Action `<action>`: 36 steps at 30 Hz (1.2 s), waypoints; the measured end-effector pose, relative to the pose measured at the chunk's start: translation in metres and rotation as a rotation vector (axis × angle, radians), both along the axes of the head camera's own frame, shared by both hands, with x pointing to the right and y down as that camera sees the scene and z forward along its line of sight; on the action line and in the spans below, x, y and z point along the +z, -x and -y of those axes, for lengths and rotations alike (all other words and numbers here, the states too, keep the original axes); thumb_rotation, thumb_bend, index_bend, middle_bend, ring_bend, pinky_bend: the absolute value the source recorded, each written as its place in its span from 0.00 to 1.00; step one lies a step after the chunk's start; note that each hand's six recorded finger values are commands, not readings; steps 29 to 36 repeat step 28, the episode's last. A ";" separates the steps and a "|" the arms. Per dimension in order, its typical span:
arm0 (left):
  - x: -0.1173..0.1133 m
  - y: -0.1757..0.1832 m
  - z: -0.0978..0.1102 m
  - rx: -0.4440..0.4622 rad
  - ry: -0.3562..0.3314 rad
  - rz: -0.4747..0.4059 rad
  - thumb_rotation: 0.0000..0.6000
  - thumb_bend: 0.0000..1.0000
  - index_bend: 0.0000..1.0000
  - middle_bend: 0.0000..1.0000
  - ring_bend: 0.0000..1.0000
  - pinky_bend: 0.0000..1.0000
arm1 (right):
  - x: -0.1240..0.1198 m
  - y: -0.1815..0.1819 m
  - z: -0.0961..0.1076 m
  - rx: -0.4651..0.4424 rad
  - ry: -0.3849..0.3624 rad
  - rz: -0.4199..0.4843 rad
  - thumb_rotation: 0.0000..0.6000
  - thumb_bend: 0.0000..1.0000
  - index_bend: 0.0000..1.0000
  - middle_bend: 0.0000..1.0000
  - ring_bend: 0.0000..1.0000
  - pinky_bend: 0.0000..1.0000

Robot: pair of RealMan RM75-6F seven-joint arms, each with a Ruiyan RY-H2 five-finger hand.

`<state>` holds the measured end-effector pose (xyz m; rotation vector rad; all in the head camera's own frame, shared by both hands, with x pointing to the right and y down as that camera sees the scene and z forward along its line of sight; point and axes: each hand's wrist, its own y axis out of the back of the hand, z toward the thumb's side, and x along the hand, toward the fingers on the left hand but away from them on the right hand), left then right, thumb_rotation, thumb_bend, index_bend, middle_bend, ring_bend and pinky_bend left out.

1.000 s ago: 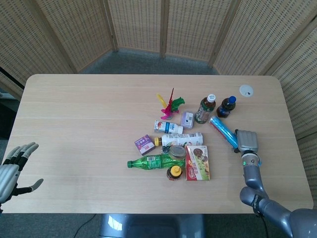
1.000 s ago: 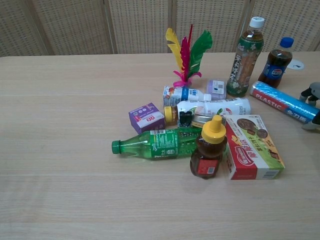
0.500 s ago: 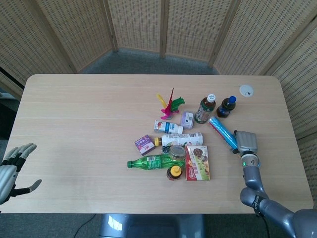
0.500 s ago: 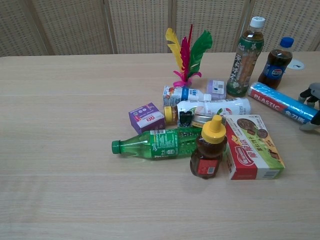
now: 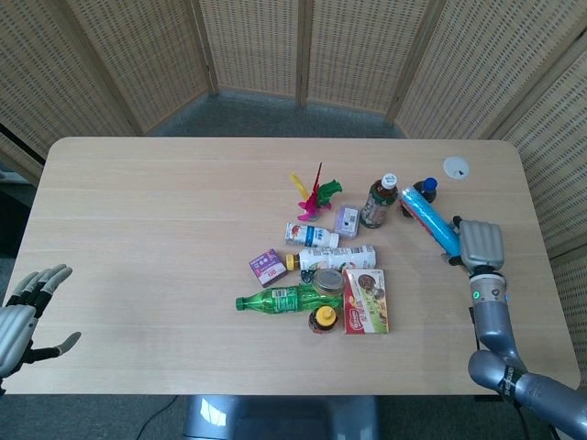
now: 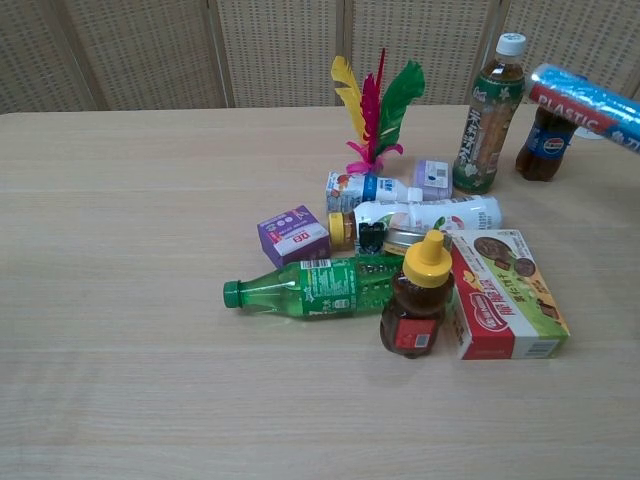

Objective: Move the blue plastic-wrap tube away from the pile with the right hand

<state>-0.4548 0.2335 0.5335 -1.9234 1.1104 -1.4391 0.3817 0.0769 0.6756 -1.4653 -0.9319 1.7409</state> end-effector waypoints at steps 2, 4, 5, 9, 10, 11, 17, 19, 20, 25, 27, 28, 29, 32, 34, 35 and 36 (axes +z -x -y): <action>-0.001 0.000 0.000 0.001 -0.004 -0.001 1.00 0.30 0.03 0.00 0.00 0.00 | -0.012 -0.001 0.008 -0.006 -0.027 -0.004 1.00 0.24 0.73 1.00 0.95 0.73; -0.003 -0.001 -0.001 0.001 -0.008 -0.003 1.00 0.30 0.03 0.00 0.00 0.00 | -0.023 -0.001 0.014 -0.011 -0.049 -0.005 1.00 0.24 0.73 1.00 0.95 0.73; -0.004 0.000 -0.001 0.000 -0.010 -0.004 1.00 0.30 0.03 0.00 0.00 0.00 | -0.029 0.000 0.018 -0.014 -0.063 -0.005 1.00 0.24 0.73 1.00 0.95 0.73; -0.007 0.000 -0.002 -0.001 -0.018 -0.007 1.00 0.30 0.03 0.00 0.00 0.00 | -0.050 0.003 0.030 -0.025 -0.108 -0.003 1.00 0.24 0.73 1.00 0.95 0.73; -0.007 0.000 -0.003 0.000 -0.018 -0.007 1.00 0.30 0.03 0.00 0.00 0.00 | -0.055 0.004 0.032 -0.029 -0.118 -0.003 1.00 0.24 0.73 1.00 0.95 0.73; -0.007 0.000 -0.003 0.000 -0.018 -0.008 1.00 0.30 0.03 0.00 0.00 0.00 | -0.061 0.005 0.036 -0.033 -0.131 -0.003 1.00 0.24 0.73 1.00 0.95 0.73; -0.009 -0.001 -0.004 -0.002 -0.024 -0.014 1.00 0.30 0.03 0.00 0.00 0.00 | -0.090 0.014 0.050 -0.051 -0.189 0.011 1.00 0.24 0.73 1.00 0.95 0.73; -0.009 0.000 -0.004 -0.003 -0.024 -0.013 1.00 0.30 0.03 0.00 0.00 0.00 | -0.097 0.017 0.053 -0.057 -0.202 0.012 1.00 0.24 0.73 1.00 0.95 0.73; -0.008 0.000 -0.004 -0.003 -0.023 -0.013 1.00 0.30 0.03 0.00 0.00 0.00 | -0.101 0.019 0.055 -0.062 -0.210 0.013 1.00 0.24 0.73 1.00 0.96 0.73; -0.006 0.000 -0.004 -0.004 -0.019 -0.015 1.00 0.30 0.03 0.00 0.00 0.00 | -0.111 0.025 0.059 -0.074 -0.228 0.014 1.00 0.24 0.73 1.00 0.96 0.72; -0.006 0.000 -0.004 -0.004 -0.020 -0.017 1.00 0.30 0.03 0.00 0.00 0.00 | -0.113 0.027 0.059 -0.076 -0.228 0.014 1.00 0.24 0.73 1.00 0.96 0.73; -0.006 -0.001 -0.003 -0.003 -0.019 -0.017 1.00 0.30 0.03 0.00 0.00 0.00 | -0.113 0.027 0.059 -0.077 -0.228 0.013 1.00 0.24 0.73 1.00 0.96 0.73; -0.006 -0.001 -0.003 -0.003 -0.019 -0.017 1.00 0.30 0.03 0.00 0.00 0.00 | -0.113 0.027 0.059 -0.077 -0.228 0.013 1.00 0.24 0.73 1.00 0.96 0.73; -0.006 -0.001 -0.003 -0.003 -0.019 -0.017 1.00 0.30 0.03 0.00 0.00 0.00 | -0.113 0.027 0.059 -0.077 -0.228 0.013 1.00 0.24 0.73 1.00 0.96 0.73; -0.006 -0.001 -0.003 -0.003 -0.019 -0.017 1.00 0.30 0.03 0.00 0.00 0.00 | -0.113 0.027 0.059 -0.077 -0.228 0.013 1.00 0.24 0.73 1.00 0.96 0.73; -0.006 -0.001 -0.003 -0.003 -0.019 -0.017 1.00 0.30 0.03 0.00 0.00 0.00 | -0.113 0.027 0.059 -0.077 -0.228 0.013 1.00 0.24 0.73 1.00 0.96 0.73; -0.006 -0.001 -0.003 -0.003 -0.019 -0.017 1.00 0.30 0.03 0.00 0.00 0.00 | -0.113 0.027 0.059 -0.077 -0.228 0.013 1.00 0.24 0.73 1.00 0.96 0.73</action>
